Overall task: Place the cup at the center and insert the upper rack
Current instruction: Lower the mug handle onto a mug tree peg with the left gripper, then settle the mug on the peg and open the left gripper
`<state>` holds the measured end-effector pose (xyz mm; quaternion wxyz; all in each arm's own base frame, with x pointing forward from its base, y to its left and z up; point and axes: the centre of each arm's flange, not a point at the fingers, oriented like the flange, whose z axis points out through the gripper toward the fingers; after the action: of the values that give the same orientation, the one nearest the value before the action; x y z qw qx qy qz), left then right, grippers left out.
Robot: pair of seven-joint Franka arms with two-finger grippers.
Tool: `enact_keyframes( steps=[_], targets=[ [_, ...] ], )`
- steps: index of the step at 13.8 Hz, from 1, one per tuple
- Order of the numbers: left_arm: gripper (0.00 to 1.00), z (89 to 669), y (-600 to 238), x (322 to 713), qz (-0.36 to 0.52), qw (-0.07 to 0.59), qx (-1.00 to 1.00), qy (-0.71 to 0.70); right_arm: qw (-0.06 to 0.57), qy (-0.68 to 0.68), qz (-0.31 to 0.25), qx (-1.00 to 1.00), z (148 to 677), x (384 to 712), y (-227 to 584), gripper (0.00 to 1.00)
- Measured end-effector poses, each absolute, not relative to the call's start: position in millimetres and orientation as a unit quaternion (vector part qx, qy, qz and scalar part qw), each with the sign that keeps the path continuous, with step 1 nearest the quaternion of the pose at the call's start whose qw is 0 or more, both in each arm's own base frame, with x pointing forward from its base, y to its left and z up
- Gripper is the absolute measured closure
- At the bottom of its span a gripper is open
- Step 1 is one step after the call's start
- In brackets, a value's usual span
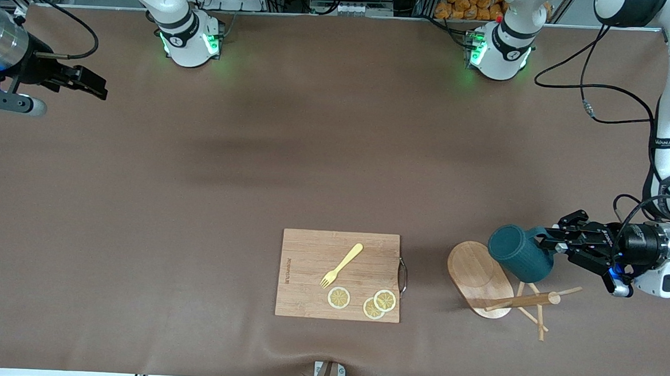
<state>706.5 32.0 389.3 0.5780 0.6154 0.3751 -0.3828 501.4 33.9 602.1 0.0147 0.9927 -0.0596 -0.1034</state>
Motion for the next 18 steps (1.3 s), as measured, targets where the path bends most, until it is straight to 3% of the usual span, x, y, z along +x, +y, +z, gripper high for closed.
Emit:
enact_keyframes(
  steps=[18],
  targets=[
    [0.79, 356, 35, 709, -0.371, 0.597, 0.614, 0.359, 0.017, -0.066, -0.11, 0.992, 601, 500, 34, 0.0]
  ],
)
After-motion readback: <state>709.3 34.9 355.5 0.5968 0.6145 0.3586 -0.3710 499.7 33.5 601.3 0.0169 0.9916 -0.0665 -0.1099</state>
